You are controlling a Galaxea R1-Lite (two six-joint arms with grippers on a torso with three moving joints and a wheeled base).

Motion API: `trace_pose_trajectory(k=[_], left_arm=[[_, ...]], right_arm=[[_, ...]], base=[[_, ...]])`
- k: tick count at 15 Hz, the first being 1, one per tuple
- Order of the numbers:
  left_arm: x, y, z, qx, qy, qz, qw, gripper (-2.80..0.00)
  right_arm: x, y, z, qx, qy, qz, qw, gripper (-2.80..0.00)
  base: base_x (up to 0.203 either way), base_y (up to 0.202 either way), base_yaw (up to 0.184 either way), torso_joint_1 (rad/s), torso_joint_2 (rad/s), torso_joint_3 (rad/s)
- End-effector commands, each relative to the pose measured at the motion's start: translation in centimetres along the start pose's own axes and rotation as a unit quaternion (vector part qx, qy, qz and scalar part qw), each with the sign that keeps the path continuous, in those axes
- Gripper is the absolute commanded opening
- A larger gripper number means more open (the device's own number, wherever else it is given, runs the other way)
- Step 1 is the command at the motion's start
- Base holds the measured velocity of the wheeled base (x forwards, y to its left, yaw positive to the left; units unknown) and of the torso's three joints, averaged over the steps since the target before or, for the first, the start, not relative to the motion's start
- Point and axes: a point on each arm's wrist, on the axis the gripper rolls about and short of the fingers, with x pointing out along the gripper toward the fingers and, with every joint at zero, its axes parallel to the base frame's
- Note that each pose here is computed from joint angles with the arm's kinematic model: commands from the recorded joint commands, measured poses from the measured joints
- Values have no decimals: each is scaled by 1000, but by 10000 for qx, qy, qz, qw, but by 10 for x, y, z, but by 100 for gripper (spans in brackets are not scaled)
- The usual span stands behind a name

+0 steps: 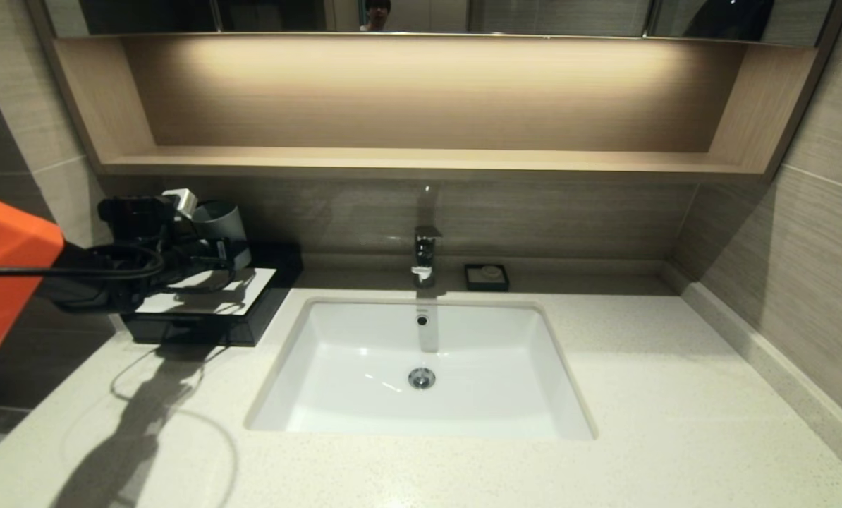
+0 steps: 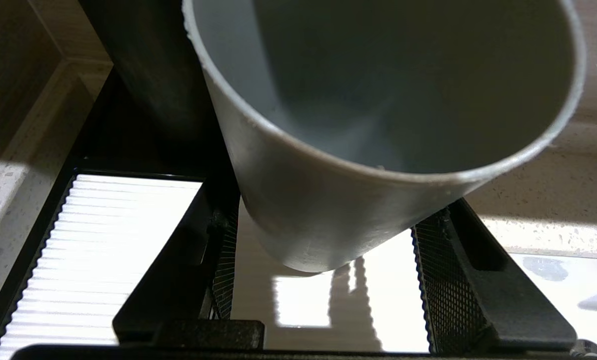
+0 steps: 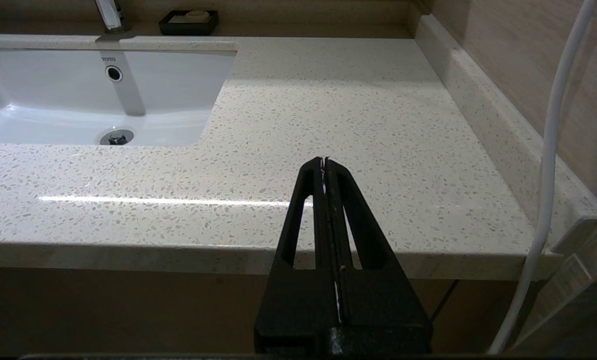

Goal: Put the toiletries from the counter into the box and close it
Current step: Place the cup on the storage box

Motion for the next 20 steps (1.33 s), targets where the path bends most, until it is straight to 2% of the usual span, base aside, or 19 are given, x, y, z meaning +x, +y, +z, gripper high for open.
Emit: trace_pose_trajectory(k=[1, 11, 15, 20], left_arm=[[5, 0, -1, -2, 28, -1, 10000, -280], [11, -10, -5, 30, 74, -102, 9999, -280], [13, -10, 2, 40, 23, -96, 9999, -280], [18, -9, 0, 47, 34, -96, 9999, -280]], right_arm=[[0, 0, -1, -2, 17, 1, 10000, -280], [0, 0, 0, -2, 11, 1, 10000, -280], [0, 0, -1, -2, 17, 1, 10000, -280], [0, 0, 0, -2, 16, 1, 10000, -280]], base=[[0, 0, 0, 0, 0, 0], [0, 0, 0, 0, 0, 0], [0, 0, 0, 0, 0, 0], [0, 0, 0, 0, 0, 0]])
